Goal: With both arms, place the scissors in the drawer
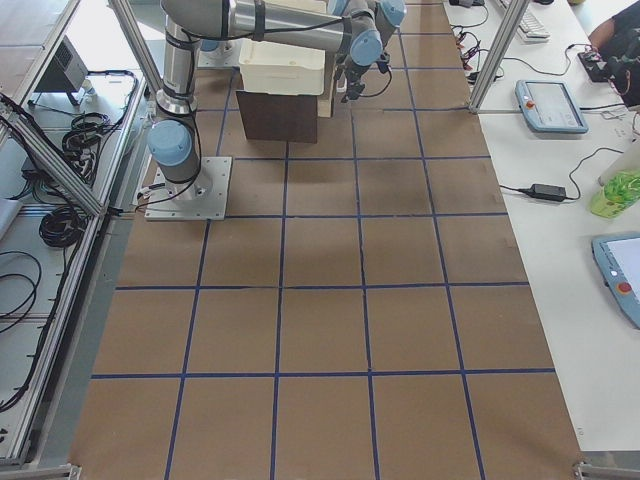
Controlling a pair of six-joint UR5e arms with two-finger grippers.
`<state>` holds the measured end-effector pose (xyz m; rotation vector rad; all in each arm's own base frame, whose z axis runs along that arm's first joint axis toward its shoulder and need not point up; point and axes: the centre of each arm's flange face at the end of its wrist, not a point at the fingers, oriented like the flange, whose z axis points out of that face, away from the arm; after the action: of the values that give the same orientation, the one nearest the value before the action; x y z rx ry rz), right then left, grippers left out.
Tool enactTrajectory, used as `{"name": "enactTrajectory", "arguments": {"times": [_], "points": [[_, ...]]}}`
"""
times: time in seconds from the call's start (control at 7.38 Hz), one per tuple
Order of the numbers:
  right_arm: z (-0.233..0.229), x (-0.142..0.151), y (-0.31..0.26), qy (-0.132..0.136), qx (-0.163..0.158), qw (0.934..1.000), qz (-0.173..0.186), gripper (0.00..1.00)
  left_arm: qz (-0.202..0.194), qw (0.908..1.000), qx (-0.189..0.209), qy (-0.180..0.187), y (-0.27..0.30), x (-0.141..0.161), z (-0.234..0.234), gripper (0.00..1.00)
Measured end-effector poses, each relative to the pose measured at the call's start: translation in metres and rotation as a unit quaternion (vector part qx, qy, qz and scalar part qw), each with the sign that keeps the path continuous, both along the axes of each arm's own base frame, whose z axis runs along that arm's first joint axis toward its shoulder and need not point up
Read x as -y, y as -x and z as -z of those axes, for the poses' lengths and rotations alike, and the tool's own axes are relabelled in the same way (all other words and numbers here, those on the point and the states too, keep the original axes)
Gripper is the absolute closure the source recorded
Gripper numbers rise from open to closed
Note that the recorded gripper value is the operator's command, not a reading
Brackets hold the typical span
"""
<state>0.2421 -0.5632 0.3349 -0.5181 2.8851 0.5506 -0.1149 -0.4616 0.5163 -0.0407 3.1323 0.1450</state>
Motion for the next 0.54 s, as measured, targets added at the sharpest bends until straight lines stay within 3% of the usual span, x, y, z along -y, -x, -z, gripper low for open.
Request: {"name": "enactTrajectory", "arguments": {"times": [0.27, 0.54], "points": [[-0.018, 0.011, -0.001, 0.021, 0.002, 0.9998, -0.002, 0.00, 0.000, 1.0000, 0.000, 0.000, 0.000, 0.000, 0.000, 0.00], [-0.016, 0.017, -0.001, 0.025, 0.002, 0.9997, -0.006, 0.01, 0.000, 1.0000, 0.000, 0.000, 0.000, 0.000, 0.000, 0.00]]}}
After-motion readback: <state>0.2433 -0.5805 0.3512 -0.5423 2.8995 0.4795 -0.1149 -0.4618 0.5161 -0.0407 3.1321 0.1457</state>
